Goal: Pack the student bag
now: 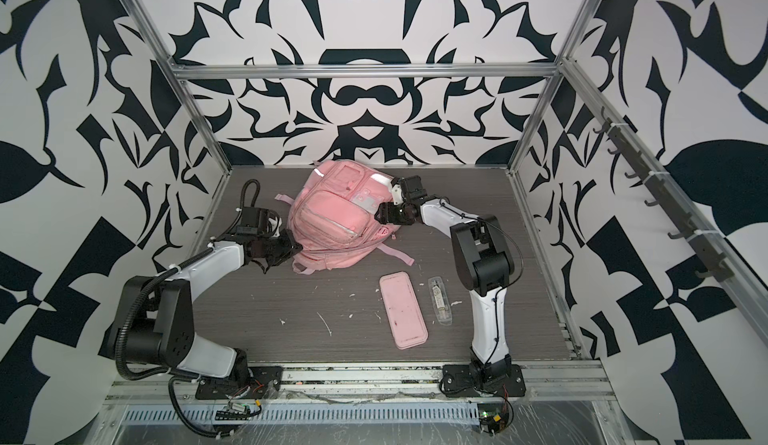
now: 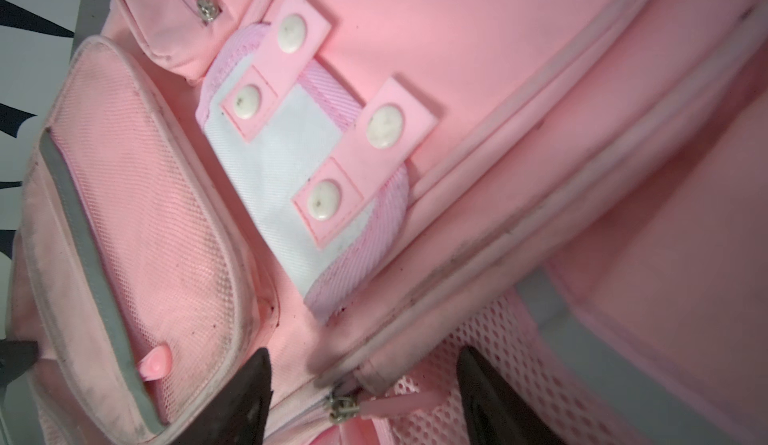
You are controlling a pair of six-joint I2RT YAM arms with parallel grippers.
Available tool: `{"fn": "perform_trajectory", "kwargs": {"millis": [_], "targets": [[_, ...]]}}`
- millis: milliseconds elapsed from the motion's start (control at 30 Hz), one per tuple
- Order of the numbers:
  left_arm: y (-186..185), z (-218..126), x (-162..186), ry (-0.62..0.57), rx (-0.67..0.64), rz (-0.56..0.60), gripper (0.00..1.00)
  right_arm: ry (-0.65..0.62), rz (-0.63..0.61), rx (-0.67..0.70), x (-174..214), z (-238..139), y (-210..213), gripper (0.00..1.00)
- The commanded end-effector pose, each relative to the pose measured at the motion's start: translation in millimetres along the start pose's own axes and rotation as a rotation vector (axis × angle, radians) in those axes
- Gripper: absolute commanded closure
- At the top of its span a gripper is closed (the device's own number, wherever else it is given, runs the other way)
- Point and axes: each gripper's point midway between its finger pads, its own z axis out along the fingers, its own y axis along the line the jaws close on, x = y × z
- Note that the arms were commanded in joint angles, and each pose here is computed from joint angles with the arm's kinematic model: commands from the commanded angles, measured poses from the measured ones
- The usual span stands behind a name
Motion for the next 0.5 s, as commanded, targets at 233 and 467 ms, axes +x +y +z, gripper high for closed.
{"fn": "perform_trajectory", "kwargs": {"millis": [233,467], "targets": [[7.3,4.2,9.1,0.028,-0.016,-0.005,1.00,0.045,0.040,-0.066,35.4,-5.2,1.8,0.34],[7.5,4.8,8.8,0.028,-0.016,-0.008,1.00,0.040,0.043,-0.113,42.4,-13.8,10.5,0.53]]}}
